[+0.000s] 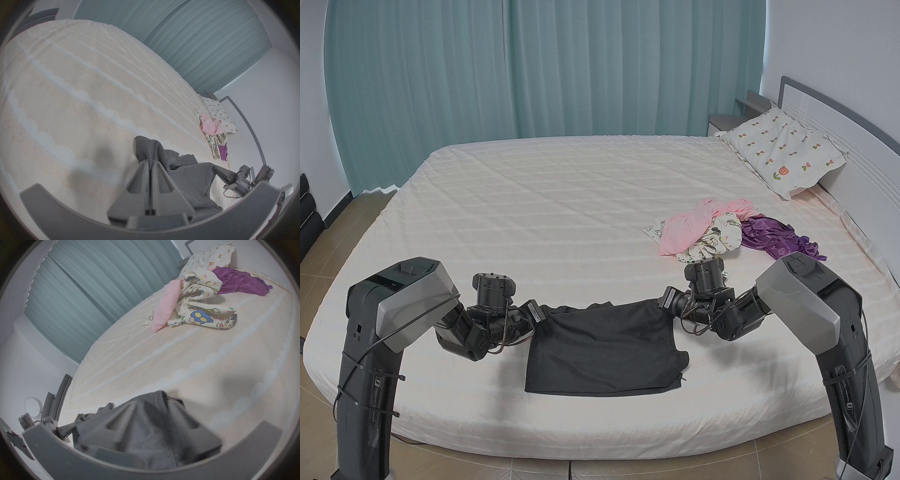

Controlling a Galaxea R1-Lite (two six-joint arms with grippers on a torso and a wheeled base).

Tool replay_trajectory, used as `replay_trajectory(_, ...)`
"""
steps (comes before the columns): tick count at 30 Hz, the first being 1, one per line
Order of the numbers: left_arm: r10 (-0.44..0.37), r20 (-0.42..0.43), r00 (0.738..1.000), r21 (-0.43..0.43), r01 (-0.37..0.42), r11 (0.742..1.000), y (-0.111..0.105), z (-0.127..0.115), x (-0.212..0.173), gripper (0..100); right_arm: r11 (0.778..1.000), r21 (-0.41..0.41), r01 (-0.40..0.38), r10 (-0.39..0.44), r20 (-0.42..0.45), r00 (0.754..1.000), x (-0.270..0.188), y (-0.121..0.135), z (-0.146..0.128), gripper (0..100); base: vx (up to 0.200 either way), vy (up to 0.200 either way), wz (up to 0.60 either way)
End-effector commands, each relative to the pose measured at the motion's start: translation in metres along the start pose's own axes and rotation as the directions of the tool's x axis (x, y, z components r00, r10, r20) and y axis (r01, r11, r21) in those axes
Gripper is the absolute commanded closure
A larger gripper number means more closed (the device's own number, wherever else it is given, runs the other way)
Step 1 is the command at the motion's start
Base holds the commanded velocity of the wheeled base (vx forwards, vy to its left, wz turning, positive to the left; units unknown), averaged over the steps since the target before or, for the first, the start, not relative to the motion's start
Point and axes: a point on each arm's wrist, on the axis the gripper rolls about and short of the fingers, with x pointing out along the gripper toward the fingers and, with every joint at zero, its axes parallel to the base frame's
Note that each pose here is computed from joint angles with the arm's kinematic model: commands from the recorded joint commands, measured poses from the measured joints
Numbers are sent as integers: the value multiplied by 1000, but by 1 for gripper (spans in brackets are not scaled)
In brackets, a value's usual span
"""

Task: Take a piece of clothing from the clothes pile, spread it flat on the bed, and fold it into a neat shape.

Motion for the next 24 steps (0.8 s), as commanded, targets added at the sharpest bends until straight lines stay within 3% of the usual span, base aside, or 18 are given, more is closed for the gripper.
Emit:
replay_trajectory(1,6,1,1000,-1,-6,1000,1,-1,2,100,1000,14,10,-10,26,1000,4,-3,4,100,0,0,0)
replay_trajectory(5,24,17,1000,-2,-24,1000,3,-1,2,100,1000,30,3,-5,49,999,5,-2,10,100,0,0,0)
replay_trajectory(8,36,26,999,-2,-36,999,3,-1,2,100,999,42,-7,2,116,993,4,0,22,100,0,0,0)
replay_trajectory(22,43,30,999,-4,-43,999,4,0,2,100,999,45,4,-10,118,993,10,-5,18,100,0,0,0)
replay_trajectory(23,42,31,999,-5,-42,999,3,0,1,100,999,44,4,-9,116,993,10,-5,17,0,0,0,0)
replay_trajectory(24,42,31,999,-5,-42,999,3,0,1,100,999,44,4,-9,116,993,10,-5,17,0,0,0,0)
